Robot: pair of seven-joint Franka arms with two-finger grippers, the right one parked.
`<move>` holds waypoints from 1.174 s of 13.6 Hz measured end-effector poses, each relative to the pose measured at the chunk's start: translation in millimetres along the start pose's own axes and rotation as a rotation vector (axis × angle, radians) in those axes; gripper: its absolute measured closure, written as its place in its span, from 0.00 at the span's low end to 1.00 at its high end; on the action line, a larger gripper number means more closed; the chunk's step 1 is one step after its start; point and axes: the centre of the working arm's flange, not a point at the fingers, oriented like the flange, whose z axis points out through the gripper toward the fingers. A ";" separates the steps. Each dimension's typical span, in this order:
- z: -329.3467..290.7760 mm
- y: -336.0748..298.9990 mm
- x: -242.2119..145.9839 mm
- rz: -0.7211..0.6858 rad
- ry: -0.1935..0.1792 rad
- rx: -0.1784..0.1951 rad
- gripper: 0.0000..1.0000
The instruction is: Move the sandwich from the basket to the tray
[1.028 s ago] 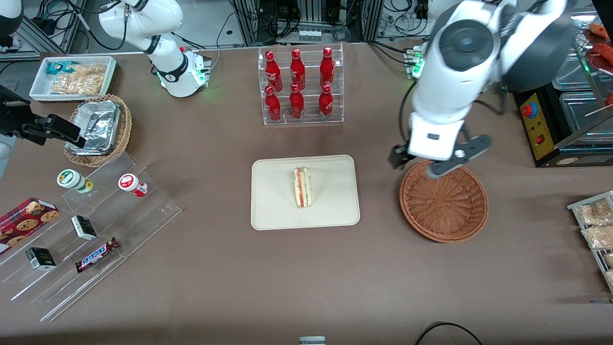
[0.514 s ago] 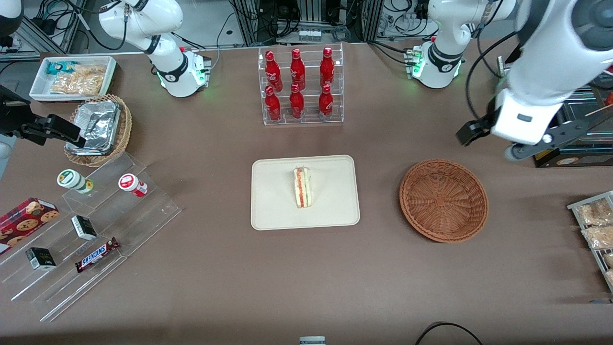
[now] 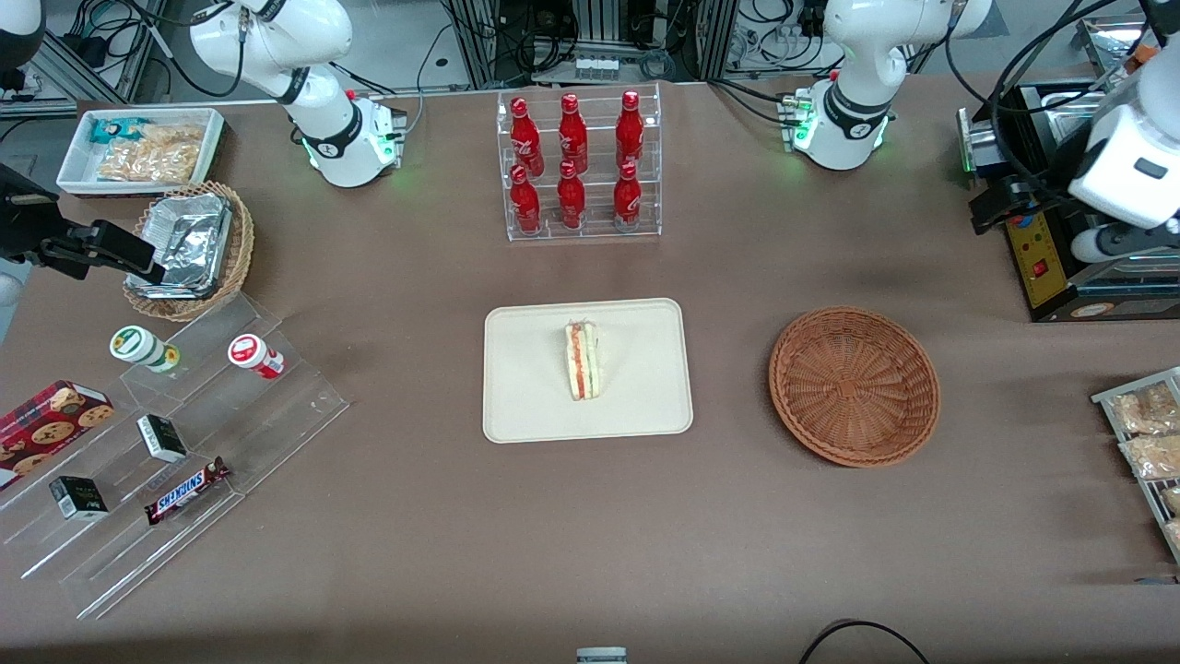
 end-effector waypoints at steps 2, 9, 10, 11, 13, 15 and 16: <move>-0.1 -1.0 0.7 0.000 0.002 -0.002 0.00; 0.0 -18.3 6.3 -0.007 0.009 -0.011 0.00; -0.4 -17.8 6.8 -0.005 0.013 -0.012 0.00; -1.2 -17.2 7.4 -0.004 0.020 -0.016 0.00; -2.7 -15.7 7.5 0.028 0.024 -0.039 0.00; -3.9 -16.9 9.8 0.112 0.039 -0.050 0.00; -3.6 -18.0 12.0 0.138 0.047 -0.052 0.00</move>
